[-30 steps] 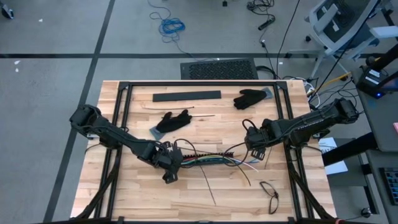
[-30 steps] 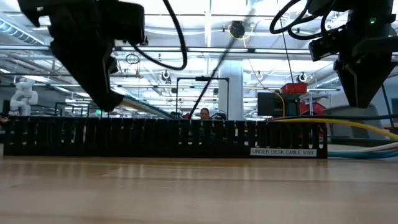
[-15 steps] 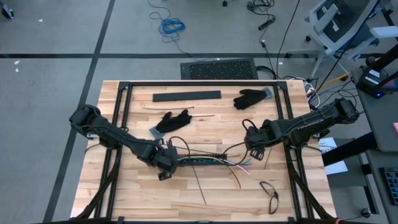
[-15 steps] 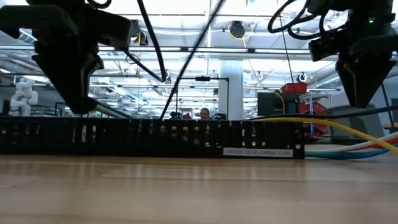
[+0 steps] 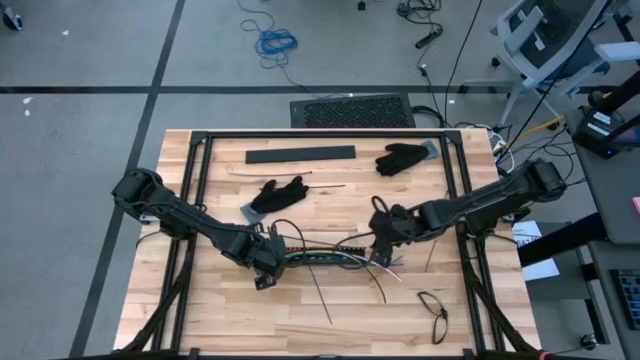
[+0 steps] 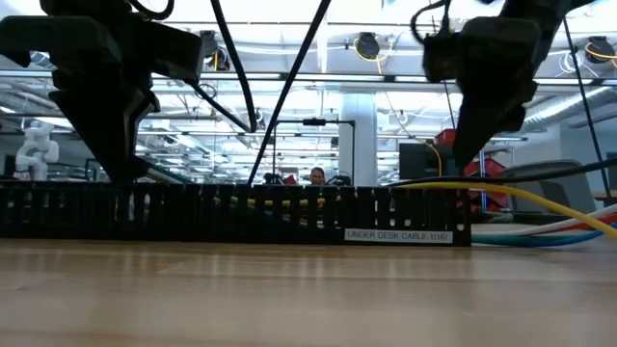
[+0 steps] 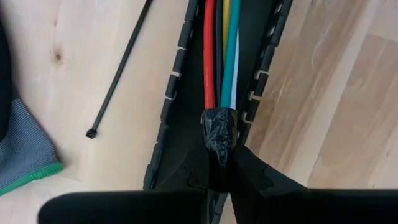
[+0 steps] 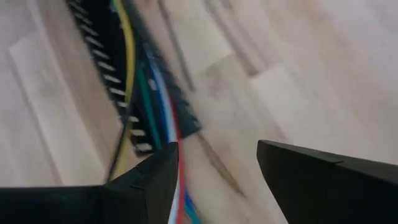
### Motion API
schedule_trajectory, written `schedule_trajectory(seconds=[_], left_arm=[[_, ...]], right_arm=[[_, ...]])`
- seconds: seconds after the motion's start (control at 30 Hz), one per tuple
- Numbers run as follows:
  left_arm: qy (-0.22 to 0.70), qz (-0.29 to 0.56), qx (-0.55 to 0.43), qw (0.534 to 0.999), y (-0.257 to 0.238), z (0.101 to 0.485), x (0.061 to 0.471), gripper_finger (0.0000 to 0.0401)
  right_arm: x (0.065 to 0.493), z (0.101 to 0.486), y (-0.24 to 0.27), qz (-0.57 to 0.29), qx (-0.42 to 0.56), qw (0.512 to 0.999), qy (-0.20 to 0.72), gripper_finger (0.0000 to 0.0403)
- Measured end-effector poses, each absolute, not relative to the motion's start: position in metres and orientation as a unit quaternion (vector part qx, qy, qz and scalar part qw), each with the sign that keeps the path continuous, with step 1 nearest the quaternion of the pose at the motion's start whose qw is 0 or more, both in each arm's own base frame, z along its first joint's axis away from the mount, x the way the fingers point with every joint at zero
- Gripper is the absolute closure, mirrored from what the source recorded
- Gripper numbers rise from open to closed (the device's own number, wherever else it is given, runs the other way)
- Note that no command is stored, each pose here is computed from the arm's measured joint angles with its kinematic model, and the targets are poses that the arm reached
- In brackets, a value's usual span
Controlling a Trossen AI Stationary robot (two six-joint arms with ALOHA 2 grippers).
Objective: Ziptie cables
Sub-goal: Put the zip tied cabled wires into the cable duct
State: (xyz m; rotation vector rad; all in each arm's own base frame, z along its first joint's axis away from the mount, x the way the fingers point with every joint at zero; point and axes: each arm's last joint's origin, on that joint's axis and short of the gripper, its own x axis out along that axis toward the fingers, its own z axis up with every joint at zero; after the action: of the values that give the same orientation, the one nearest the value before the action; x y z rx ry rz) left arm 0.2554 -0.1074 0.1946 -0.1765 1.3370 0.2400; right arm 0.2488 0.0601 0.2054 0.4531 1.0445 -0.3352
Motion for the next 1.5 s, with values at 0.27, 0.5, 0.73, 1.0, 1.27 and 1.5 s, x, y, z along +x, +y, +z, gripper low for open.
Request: schedule_trajectory(seconds=[0.27, 0.5, 0.73, 1.0, 1.27, 1.5], left_arm=[[0.62, 0.106, -0.086, 0.772, -0.108, 0.195, 0.255, 0.0369], [0.621, 0.105, -0.086, 0.772, -0.108, 0.194, 0.255, 0.0369], [0.621, 0.105, -0.086, 0.772, -0.108, 0.194, 0.255, 0.0369], [0.621, 0.105, -0.086, 0.772, -0.108, 0.194, 0.255, 0.0369], [0.621, 0.105, -0.086, 0.772, -0.108, 0.194, 0.255, 0.0369], [0.621, 0.105, -0.086, 0.772, -0.108, 0.194, 0.255, 0.0369]], right_arm=[[0.27, 0.18, 0.067, -0.132, 0.203, 0.83, 0.502, 0.0188], [0.273, 0.178, 0.064, -0.146, 0.175, 0.842, 0.489, 0.0188], [0.279, 0.172, 0.065, -0.129, 0.161, 0.847, 0.49, 0.0188], [0.285, 0.157, 0.068, -0.122, 0.163, 0.839, 0.505, 0.0188], [0.292, 0.142, 0.068, -0.133, 0.173, 0.832, 0.51, 0.0224], [0.292, 0.142, 0.068, -0.132, 0.173, 0.831, 0.512, 0.0356]])
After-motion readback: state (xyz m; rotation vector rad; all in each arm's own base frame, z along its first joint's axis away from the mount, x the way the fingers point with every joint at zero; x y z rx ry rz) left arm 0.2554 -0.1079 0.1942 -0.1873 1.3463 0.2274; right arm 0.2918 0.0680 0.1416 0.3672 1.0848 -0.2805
